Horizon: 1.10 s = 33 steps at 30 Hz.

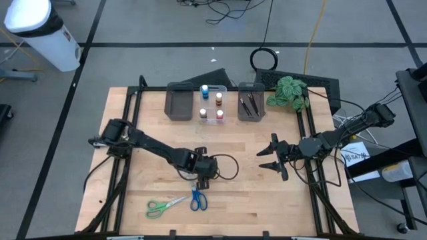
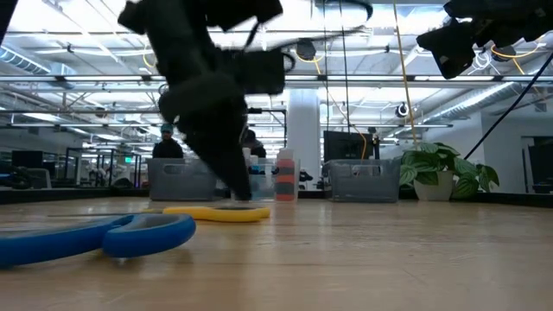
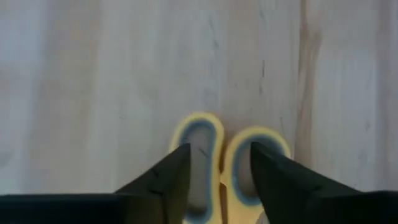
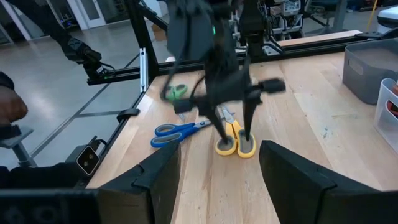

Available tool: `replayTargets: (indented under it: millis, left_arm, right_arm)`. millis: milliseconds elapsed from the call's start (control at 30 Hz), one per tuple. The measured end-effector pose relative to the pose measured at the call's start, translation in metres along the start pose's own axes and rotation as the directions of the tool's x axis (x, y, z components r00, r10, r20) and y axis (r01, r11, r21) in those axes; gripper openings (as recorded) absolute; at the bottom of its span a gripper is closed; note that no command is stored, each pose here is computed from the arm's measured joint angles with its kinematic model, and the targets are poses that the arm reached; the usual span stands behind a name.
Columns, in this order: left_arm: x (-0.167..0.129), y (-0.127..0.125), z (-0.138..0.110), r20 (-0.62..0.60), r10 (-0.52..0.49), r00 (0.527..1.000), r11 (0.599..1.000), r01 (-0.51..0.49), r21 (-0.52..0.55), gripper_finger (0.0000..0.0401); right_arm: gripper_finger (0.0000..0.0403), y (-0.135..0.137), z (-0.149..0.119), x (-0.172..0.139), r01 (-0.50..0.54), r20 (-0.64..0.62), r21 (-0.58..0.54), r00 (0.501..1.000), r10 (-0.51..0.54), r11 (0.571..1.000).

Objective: Pick & Place Paint Supplies
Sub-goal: Put the yellow scissors into the left black bin

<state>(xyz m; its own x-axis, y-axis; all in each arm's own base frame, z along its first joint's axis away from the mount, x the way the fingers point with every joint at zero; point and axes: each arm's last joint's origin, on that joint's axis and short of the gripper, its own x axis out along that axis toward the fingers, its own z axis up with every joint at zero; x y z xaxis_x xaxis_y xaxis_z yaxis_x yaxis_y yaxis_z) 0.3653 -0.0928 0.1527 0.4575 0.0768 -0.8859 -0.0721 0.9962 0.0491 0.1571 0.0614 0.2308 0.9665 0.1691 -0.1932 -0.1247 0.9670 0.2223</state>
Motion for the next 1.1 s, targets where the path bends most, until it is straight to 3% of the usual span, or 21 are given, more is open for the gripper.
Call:
replayTargets:
  millis: [133,267,400,633,1100]
  left_arm:
    - [0.018,-0.003,-0.007,-0.059,-0.022,0.998,0.999,0.024,0.037,0.0217]
    - [0.03,-0.003,-0.01,-0.082,-0.01,0.997,0.999,0.013,0.042,0.0221]
    - [0.039,-0.001,-0.013,-0.111,0.003,0.994,0.999,0.002,0.042,0.019]
    - [0.043,0.005,-0.015,-0.135,0.019,0.991,0.999,-0.014,0.032,0.0073]
    - [0.041,0.006,-0.014,-0.137,0.011,0.991,1.0,-0.007,0.027,0.0073]
  right_arm:
    - [0.0203,0.0,0.0,0.0,0.0,0.0,0.0,1.0,0.0,1.0]
    - [0.0203,0.0,0.0,0.0,0.0,0.0,0.0,1.0,0.0,1.0]
    - [0.0203,0.0,0.0,0.0,0.0,0.0,0.0,1.0,0.0,1.0]
    - [0.0203,0.0,0.0,0.0,0.0,0.0,0.0,1.0,0.0,1.0]
    - [0.0203,0.0,0.0,0.0,0.0,0.0,0.0,1.0,0.0,1.0]
